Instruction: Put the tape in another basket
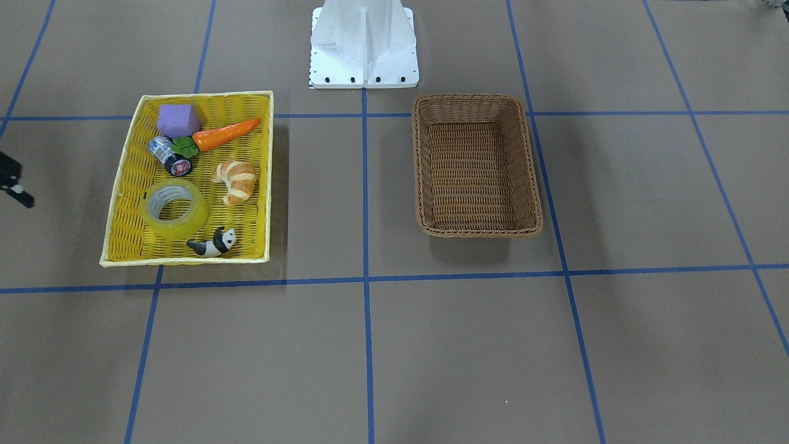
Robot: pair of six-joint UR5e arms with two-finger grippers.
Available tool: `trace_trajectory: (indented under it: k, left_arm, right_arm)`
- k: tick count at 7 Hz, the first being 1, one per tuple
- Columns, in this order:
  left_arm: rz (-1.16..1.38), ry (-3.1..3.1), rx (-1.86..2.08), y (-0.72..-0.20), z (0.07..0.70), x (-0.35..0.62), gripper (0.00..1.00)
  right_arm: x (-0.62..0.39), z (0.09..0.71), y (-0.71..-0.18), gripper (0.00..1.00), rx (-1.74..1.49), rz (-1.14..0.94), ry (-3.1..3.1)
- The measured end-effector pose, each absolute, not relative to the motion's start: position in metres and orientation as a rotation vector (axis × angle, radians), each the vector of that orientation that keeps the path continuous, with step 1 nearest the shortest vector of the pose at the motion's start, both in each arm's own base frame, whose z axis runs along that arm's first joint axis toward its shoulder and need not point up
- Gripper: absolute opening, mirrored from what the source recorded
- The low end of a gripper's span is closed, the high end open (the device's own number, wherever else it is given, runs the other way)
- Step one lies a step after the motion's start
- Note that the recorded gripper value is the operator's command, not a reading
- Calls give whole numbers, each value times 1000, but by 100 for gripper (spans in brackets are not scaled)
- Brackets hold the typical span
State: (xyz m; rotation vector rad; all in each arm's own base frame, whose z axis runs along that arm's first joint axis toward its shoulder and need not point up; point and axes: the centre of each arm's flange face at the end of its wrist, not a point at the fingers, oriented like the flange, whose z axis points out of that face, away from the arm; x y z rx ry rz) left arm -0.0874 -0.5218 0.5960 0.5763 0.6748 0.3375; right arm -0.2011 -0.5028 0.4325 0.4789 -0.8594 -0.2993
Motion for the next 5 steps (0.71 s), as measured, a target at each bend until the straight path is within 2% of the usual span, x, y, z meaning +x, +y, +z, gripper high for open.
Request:
trace_trajectory:
  k: [4, 5]
  left_arm:
    - [344, 677, 576, -522, 597, -84, 99]
    - [345, 677, 576, -522, 597, -83, 99]
  right_arm:
    - [-310, 448, -454, 93, 481, -426, -749]
    - [-319, 455, -448, 89, 474, -451, -737]
